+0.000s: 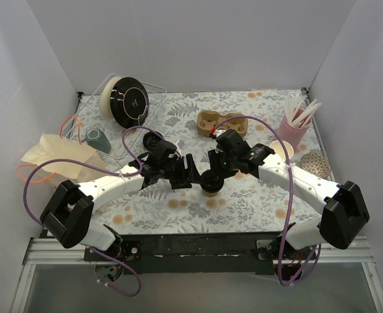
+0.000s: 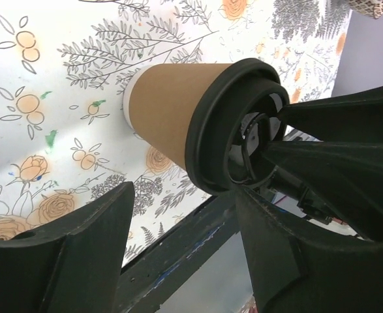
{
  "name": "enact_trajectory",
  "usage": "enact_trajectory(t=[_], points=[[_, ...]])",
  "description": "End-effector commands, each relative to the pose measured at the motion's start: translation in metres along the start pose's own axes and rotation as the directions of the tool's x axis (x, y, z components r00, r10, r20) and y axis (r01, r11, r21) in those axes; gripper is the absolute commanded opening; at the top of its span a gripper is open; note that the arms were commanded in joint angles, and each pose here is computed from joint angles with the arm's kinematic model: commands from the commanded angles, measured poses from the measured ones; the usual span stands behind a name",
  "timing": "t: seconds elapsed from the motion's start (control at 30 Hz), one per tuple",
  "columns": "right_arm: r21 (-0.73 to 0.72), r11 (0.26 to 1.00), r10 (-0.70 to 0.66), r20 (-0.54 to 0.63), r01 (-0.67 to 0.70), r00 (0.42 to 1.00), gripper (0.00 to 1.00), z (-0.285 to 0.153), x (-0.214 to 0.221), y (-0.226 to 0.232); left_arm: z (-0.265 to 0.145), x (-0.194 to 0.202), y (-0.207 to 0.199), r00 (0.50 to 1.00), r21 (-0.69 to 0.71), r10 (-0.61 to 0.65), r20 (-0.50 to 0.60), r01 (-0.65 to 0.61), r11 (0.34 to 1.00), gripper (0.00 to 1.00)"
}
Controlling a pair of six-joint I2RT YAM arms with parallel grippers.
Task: Pack the takeout coffee
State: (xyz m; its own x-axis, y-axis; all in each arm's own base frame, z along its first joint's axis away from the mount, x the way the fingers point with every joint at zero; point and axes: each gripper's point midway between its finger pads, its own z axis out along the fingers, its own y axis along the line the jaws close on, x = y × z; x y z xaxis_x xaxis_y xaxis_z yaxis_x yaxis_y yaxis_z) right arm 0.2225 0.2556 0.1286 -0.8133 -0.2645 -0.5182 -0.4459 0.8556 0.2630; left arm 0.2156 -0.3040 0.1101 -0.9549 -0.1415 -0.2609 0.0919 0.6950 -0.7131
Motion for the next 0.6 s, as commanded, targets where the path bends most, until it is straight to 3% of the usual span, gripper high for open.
enact_trajectory(t=[0.0, 0.57], points=[[0.074, 0.997, 0.024, -0.141, -0.014, 0.990, 0.41, 0.015, 0.040, -0.018, 0.003, 0.003, -0.005, 1.000, 0.032, -0.012, -0.005, 0.012, 0.999, 0.62], [0.071, 0.997, 0.030, -0.154, -0.019, 0.988, 0.41, 0.019, 0.042, -0.018, -0.003, 0.017, -0.005, 0.999, 0.049, -0.032, -0.014, 0.032, 0.998, 0.56]])
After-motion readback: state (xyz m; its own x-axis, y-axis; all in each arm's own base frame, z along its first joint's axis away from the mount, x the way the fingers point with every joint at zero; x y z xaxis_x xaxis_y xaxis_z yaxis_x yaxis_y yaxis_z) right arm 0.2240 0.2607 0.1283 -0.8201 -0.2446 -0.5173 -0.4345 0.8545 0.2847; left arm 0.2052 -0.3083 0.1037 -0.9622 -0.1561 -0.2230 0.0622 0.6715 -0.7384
